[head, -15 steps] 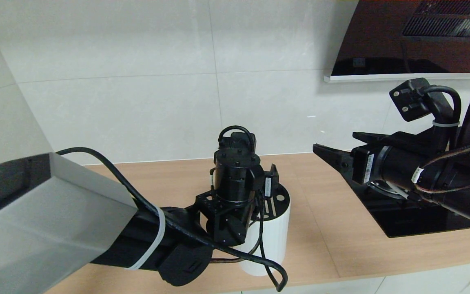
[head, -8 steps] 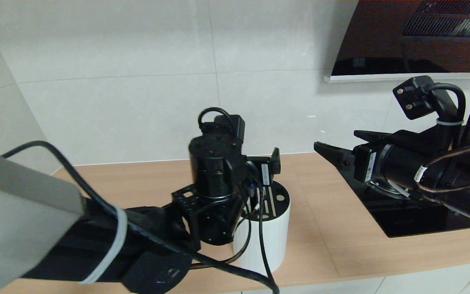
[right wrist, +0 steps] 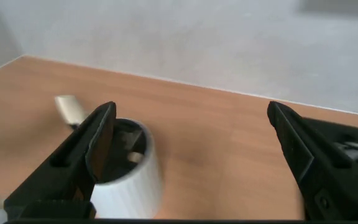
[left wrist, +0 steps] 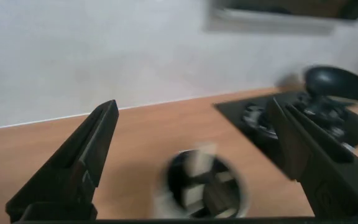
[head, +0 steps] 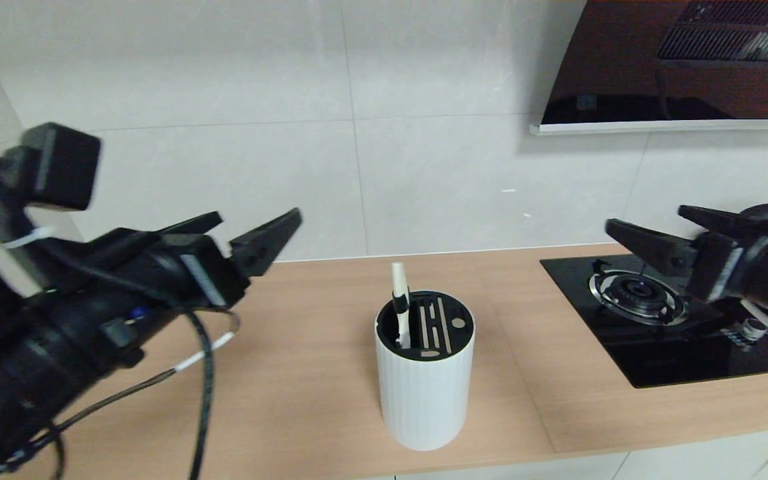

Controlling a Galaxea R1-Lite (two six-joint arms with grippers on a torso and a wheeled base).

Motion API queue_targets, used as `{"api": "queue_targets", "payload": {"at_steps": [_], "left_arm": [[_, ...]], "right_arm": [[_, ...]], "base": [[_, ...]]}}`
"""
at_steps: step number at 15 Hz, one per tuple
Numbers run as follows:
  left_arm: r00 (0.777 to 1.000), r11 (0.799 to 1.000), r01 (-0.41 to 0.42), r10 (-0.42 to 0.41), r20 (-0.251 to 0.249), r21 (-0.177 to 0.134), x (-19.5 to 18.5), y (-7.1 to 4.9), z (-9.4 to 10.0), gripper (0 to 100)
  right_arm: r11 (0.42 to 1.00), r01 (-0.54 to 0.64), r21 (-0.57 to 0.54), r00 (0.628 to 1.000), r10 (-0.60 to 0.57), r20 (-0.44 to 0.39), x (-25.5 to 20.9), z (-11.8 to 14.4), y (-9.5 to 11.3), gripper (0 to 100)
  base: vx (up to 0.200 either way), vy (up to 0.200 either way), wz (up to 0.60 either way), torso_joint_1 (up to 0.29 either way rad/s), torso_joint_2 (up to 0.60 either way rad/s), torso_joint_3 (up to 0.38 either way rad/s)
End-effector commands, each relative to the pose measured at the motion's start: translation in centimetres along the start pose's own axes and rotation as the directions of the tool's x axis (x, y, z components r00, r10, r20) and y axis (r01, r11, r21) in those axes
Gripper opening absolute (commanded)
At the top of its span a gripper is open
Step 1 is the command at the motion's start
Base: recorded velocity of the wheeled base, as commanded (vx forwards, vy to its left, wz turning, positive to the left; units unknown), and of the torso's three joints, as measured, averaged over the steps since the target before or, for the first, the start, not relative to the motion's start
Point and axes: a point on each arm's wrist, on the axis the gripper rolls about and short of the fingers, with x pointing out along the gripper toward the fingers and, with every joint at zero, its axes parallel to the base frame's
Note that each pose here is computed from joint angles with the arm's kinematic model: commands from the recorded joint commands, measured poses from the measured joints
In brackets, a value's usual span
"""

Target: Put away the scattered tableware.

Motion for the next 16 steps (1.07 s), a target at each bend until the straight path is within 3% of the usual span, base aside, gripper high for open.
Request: {"api": "queue_targets", "payload": {"at_steps": [1, 2, 4, 8, 11, 14, 15, 16], "left_arm": [[0.984, 0.989, -0.148, 0.148, 0.104, -0.002, -10.0, 4.2, 1.7, 100], [0.981, 0.987, -0.159, 0.159, 0.109, -0.002, -11.0, 4.3, 1.7, 100], [0.972, 0.986, -0.169, 0.167, 0.166, -0.005, -19.0, 4.6, 1.0, 100], [0.962, 0.975, -0.218, 0.208, 0.18, 0.042, -27.7, 4.9, -2.4, 100], [0.933, 0.952, -0.306, 0.297, 0.202, 0.015, -28.3, 5.1, -2.8, 100], [0.924, 0.94, -0.34, 0.329, 0.195, 0.024, -28.0, 5.0, -2.3, 100], [0.896, 0.911, -0.412, 0.399, 0.192, 0.028, -27.3, 4.0, -0.5, 100], [0.887, 0.9, -0.434, 0.42, 0.193, 0.036, -27.2, 3.8, -0.3, 100]], "right_arm": [[0.994, 0.108, 0.006, 0.992, -0.108, 0.067, -6.4, -1.2, -2.9, 100], [0.993, 0.114, 0.006, 0.991, -0.114, 0.074, -7.2, -1.5, -3.1, 100], [0.987, 0.161, 0.006, 0.975, -0.16, 0.156, -12.6, -3.0, -3.6, 100], [0.953, 0.3, -0.049, 0.933, -0.282, 0.224, -21.1, -4.5, -2.7, 100], [0.912, 0.399, -0.096, 0.902, -0.372, 0.218, -24.4, -6.4, -1.5, 100], [0.895, 0.431, -0.114, 0.894, -0.406, 0.191, -24.5, -8.6, -1.3, 100], [0.898, 0.424, -0.116, 0.898, -0.4, 0.185, -24.4, -8.7, -1.3, 100], [0.902, 0.415, -0.118, 0.903, -0.392, 0.176, -24.3, -9.1, -1.4, 100]], "base": [[0.0, 0.0, 0.0, 0.0, 0.0, 0.0], [0.0, 0.0, 0.0, 0.0, 0.0, 0.0], [0.0, 0.0, 0.0, 0.0, 0.0, 0.0], [0.0, 0.0, 0.0, 0.0, 0.0, 0.0], [0.0, 0.0, 0.0, 0.0, 0.0, 0.0], [0.0, 0.0, 0.0, 0.0, 0.0, 0.0], [0.0, 0.0, 0.0, 0.0, 0.0, 0.0], [0.0, 0.0, 0.0, 0.0, 0.0, 0.0]]}}
